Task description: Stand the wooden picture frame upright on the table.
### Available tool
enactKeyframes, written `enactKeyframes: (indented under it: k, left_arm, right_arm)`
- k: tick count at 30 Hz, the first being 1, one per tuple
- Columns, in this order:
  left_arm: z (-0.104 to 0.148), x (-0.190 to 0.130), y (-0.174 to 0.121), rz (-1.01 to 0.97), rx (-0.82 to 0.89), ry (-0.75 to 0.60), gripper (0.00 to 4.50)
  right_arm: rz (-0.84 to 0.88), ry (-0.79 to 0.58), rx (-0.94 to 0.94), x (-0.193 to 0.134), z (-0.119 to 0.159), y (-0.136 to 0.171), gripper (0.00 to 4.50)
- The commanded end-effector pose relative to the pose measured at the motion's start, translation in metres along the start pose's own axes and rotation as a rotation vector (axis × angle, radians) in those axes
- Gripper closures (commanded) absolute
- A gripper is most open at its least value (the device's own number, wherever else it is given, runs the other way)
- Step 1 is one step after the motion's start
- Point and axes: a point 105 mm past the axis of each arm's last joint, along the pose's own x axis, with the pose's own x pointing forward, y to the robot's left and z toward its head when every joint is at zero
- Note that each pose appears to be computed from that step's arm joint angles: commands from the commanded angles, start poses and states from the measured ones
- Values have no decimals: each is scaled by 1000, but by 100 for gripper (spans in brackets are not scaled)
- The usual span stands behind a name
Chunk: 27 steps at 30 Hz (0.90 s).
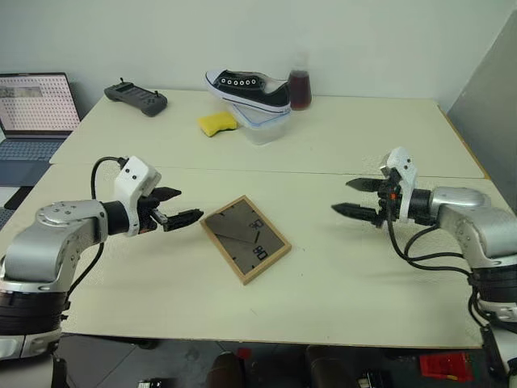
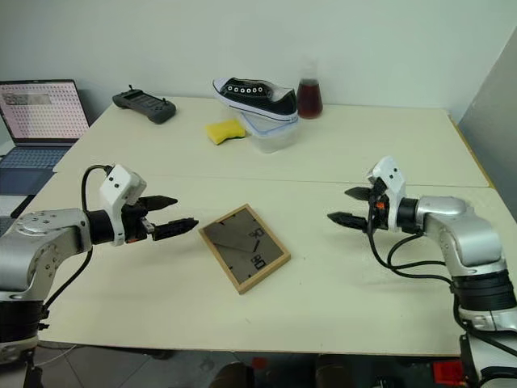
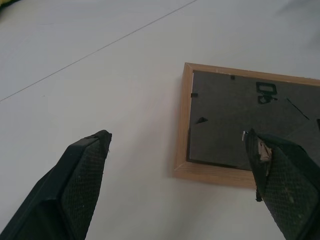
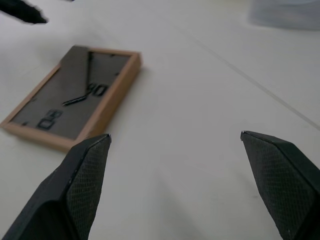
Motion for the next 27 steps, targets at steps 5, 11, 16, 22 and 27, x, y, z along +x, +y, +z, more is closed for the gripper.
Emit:
enactKeyframes:
  k: [5, 11, 16, 22, 27]
  left_arm:
    - [13, -5, 6, 38, 39, -44, 0]
    - [-17, -16, 22, 194, 7, 11, 49]
    - [-38, -8, 19, 312, -78, -7, 152]
    - [-52, 18, -1, 351, -122, -9, 286]
    - [-53, 37, -14, 340, -153, -28, 397]
  right_arm:
    - [-10, 10, -96, 3, 10, -11, 9]
    - [-100, -7, -124, 27, 3, -27, 88]
    - [-157, 6, -145, 51, -12, -32, 202]
    - [-169, -28, -140, 81, -18, -26, 352]
    - [-156, -47, -128, 102, -21, -16, 450]
